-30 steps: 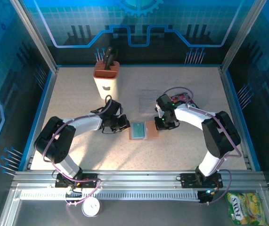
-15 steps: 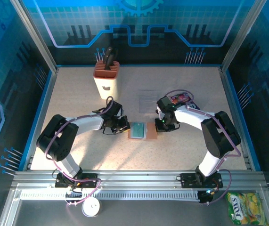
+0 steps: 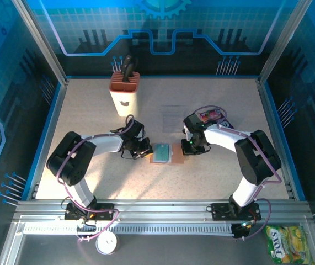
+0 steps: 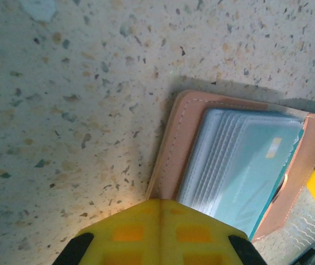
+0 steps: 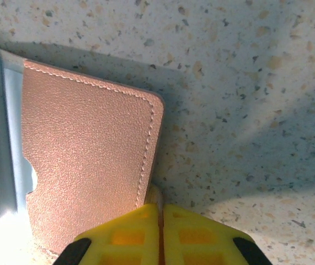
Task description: Take the credit cards out of the card holder
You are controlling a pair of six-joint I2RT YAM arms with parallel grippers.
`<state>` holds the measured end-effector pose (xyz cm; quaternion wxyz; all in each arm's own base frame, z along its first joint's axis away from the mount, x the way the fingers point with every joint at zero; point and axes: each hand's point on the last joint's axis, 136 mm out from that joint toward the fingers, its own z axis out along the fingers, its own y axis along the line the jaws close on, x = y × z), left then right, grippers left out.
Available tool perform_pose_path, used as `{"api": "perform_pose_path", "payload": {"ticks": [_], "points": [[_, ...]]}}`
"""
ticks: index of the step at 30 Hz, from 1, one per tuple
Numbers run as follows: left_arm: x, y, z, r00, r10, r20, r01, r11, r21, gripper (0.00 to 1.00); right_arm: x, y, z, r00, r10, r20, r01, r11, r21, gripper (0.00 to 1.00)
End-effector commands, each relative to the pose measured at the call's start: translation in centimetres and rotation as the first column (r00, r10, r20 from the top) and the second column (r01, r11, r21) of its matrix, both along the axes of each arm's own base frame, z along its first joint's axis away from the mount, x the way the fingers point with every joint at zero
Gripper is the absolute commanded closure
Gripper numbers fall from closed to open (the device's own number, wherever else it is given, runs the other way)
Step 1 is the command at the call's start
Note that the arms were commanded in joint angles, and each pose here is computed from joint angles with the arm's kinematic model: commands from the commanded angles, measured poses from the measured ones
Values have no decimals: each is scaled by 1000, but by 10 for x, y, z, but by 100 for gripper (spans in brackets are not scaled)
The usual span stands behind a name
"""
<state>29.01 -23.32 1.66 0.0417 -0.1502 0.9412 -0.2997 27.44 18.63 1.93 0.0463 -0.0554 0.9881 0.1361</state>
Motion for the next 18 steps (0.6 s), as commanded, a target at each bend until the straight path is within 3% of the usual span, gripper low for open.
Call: {"api": "perform_pose_path", "payload": {"ticks": [1, 18], "points": [[-15, 4, -15, 997, 2, -80, 0, 999, 32, 97, 7, -6, -4, 1000, -2, 6, 2, 1000, -31, 91], [-28, 21, -35, 983, 37, -180, -13, 991, 131, 98, 5, -43, -9, 999, -29, 19, 32, 987, -158, 90]]}}
